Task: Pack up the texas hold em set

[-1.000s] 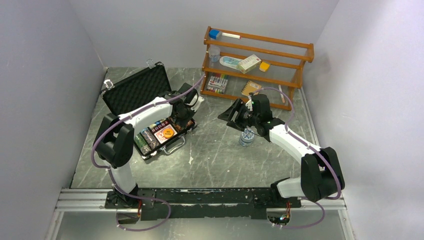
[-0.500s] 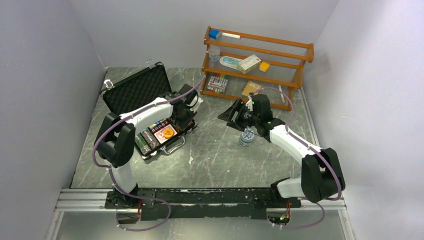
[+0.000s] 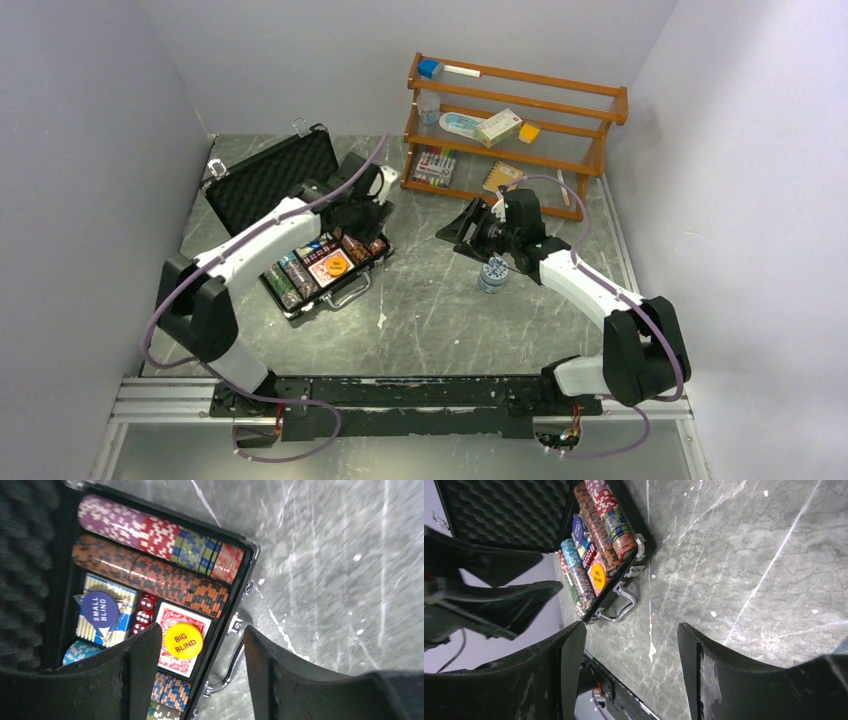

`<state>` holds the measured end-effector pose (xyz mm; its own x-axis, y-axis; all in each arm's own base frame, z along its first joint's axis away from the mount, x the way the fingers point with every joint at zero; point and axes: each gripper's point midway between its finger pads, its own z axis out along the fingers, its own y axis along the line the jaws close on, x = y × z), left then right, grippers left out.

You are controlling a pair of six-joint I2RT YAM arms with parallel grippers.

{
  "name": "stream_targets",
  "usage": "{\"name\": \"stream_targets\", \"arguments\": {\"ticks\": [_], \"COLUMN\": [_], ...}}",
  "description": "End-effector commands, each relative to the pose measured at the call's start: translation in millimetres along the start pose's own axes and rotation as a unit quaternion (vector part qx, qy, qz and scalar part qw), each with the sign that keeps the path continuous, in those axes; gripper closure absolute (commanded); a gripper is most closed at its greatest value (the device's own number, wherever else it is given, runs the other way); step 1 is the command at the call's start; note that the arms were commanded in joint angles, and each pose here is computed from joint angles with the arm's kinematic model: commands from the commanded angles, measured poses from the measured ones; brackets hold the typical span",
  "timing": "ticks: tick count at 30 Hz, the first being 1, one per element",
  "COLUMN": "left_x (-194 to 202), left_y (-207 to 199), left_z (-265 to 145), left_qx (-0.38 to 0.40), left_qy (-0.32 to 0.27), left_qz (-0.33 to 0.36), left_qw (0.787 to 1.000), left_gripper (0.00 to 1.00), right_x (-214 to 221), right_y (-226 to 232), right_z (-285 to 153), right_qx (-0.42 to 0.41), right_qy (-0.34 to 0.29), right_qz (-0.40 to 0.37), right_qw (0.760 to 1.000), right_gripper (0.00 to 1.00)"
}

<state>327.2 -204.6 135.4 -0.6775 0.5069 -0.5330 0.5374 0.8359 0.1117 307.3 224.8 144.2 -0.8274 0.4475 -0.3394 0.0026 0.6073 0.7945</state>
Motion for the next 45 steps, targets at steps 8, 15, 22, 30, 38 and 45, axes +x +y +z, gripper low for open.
{"name": "stream_targets", "arguments": {"ticks": [8,15,22,30,38,45], "left_x": [-86.5,-94.5,-89.5,-83.3,-80.8,-72.8], "left_y": [54.0,125.8,190.5,218.3,241.1,250.4], "left_z": [-82.6,-105.4,-114.4,-128.1,-136.3,-132.6], "left_qx": [-0.044,-0.118,-0.148,-0.154,-0.176,-0.178], "left_qy": [-0.202,-0.222,-0.229,-0.253,-0.268,-0.266], "left_qz": [-0.059,-0.131,-0.199,-0.238,-0.253,-0.269], "left_qw": [0.977,0.959,0.941,0.925,0.913,0.908], "left_gripper": [0.0,0.01,0.04,0.05,0.04,0.04], "right_x": [-4.5,13.4,61.5,96.4,99.2,94.2], "right_y": [10.5,22.2,59.6,83.1,68.6,46.7], "right_z": [-6.4,14.0,55.4,107.3,153.0,173.0], "right_qx": [-0.022,-0.041,-0.07,-0.089,-0.046,-0.001], "right_qy": [0.001,0.047,0.112,0.148,0.14,0.124], "right_qz": [-0.058,-0.112,-0.173,-0.183,-0.166,-0.161], "right_qw": [0.998,0.992,0.976,0.968,0.975,0.979], "right_gripper": [0.28,0.3,0.45,0.69,0.76,0.79]}}
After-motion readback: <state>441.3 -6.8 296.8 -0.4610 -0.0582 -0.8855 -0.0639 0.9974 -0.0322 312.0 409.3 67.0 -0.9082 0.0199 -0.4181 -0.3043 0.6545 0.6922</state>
